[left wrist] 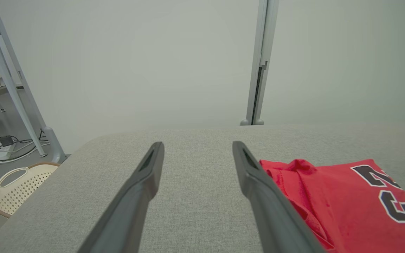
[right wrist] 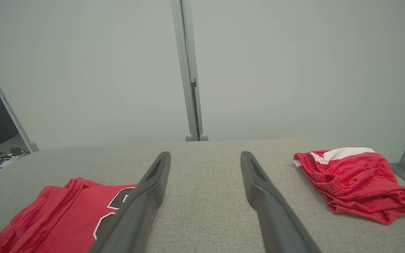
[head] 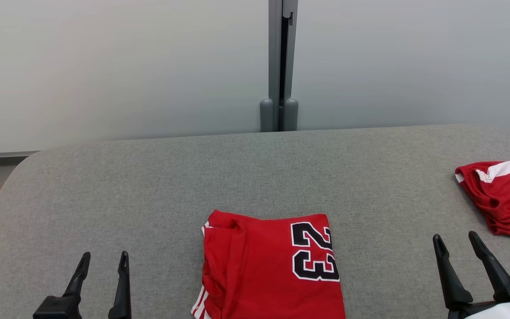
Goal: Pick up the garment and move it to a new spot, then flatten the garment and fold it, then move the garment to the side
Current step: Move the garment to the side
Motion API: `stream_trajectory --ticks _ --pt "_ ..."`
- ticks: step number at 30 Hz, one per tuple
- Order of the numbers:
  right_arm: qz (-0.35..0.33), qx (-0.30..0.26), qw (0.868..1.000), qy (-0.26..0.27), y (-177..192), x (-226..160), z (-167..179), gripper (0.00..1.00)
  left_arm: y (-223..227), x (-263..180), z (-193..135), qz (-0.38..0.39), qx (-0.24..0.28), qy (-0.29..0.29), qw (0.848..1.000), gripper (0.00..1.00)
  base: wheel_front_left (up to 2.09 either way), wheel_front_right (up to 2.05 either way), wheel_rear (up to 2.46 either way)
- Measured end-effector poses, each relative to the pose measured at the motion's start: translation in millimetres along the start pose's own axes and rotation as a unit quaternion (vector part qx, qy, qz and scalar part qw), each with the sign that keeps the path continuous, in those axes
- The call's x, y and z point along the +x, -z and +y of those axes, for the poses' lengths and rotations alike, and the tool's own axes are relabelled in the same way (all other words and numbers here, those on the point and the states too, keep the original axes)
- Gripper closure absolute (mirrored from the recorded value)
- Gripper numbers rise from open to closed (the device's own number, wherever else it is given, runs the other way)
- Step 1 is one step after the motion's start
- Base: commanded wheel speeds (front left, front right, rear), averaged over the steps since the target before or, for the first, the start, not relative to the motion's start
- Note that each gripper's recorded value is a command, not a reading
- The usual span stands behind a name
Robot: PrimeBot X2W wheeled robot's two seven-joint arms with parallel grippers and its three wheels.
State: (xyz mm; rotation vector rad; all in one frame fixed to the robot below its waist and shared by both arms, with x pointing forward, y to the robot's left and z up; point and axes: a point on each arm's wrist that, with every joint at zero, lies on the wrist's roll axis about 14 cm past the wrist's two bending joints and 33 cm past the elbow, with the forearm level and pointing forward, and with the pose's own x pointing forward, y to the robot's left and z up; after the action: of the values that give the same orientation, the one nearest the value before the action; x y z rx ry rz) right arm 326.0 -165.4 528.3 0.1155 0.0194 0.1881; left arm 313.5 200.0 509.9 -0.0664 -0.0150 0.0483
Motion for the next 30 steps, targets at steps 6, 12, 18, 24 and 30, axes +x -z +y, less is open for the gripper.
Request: stream_trajectory --ticks 6,12,18,24,30 --pt "0.015 0.004 1.000 -0.004 9 5 3 0.00 -8 3 1 -0.014 -0.003 -0.003 1.000 0.00 0.00 0.00 0.00" --pt "0.059 0.004 0.998 -0.021 37 17 11 0.00 -20 11 4 -0.035 -0.006 -0.009 0.999 0.00 0.00 0.00 0.00" --pt "0.119 0.025 0.991 -0.049 79 40 27 0.00 -31 31 8 -0.056 -0.001 -0.016 0.998 0.00 0.00 0.00 0.00" --pt "0.183 0.044 0.979 -0.077 125 57 47 0.00 -30 46 12 -0.060 -0.003 -0.026 0.998 0.00 0.00 0.00 0.00" --pt "0.257 0.068 0.957 -0.117 172 65 79 0.00 -19 52 25 -0.049 -0.001 -0.049 0.998 0.00 0.00 0.00 0.00"
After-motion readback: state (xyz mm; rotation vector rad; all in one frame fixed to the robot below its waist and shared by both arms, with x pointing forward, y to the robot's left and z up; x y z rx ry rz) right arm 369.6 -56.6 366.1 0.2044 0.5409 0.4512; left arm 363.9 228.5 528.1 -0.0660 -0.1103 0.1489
